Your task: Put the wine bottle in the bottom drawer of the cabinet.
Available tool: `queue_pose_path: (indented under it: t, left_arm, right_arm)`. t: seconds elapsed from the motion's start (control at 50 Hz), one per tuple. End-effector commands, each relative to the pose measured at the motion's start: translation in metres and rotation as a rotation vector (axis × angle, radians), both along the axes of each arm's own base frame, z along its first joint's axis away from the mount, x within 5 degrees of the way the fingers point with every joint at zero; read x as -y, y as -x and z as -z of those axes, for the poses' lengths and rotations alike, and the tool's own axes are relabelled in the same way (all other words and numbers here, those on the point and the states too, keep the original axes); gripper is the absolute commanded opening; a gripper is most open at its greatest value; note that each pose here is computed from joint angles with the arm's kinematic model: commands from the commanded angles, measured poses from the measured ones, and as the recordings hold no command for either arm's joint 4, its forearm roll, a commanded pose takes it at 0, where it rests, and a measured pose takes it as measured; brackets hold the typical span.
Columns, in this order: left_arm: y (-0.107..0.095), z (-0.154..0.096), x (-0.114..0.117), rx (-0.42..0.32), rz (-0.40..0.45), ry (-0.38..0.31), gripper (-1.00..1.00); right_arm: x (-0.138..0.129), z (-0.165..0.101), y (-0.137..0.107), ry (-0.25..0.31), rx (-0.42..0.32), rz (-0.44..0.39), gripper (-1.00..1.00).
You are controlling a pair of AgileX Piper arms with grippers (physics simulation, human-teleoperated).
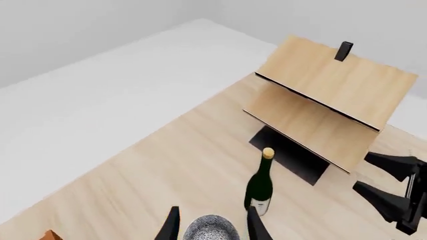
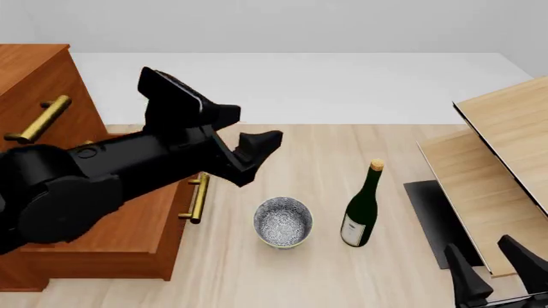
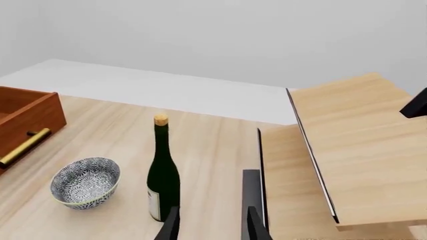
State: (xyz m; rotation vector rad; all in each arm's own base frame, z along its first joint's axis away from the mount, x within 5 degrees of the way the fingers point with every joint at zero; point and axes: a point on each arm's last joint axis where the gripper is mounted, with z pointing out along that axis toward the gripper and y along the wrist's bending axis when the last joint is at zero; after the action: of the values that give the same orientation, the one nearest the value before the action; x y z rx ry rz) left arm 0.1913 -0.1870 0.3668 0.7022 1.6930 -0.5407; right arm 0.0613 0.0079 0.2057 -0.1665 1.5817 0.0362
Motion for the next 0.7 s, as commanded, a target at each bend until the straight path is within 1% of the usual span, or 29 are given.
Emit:
queue_pose_path:
  t: [0.02,0.06,0.12,0.2,0.24,0.32,0.54,0.7]
  left_arm:
    - [-0.017,-0.006,0.028,-0.008,0.032,-0.026,1.00]
    - [-0.016,-0.008,0.034,0.006,0.050,-0.033,1.00]
    - [-0.023,-0.012,0.040,0.007,0.048,-0.036,1.00]
    - [-0.027,-0.011,0.045,0.015,0.054,-0.053,1.00]
    - [-0.026,-0.009,0.052,0.016,0.074,-0.066,1.00]
    - [-0.029,-0.007,0.061,0.014,0.087,-0.078,1.00]
    - [-0.025,-0.008,0.088,0.016,0.150,-0.089,1.00]
    - [-0.025,-0.007,0.101,0.013,0.174,-0.098,1.00]
  right_arm:
    - [0.000,0.001,0.001,0.002,-0.002,0.004,1.00]
    - [0.000,0.000,0.001,0.001,-0.001,0.005,1.00]
    - [0.000,0.000,0.001,0.002,0.000,0.006,1.00]
    - [0.001,0.000,0.001,0.004,0.000,0.006,1.00]
    - [0.001,0.000,0.001,0.005,0.000,0.007,1.00]
    - [0.001,0.001,0.002,0.005,-0.002,0.007,1.00]
    - [0.001,0.001,0.002,0.006,-0.006,0.006,1.00]
    - [0.000,0.001,0.000,0.007,-0.012,0.001,1.00]
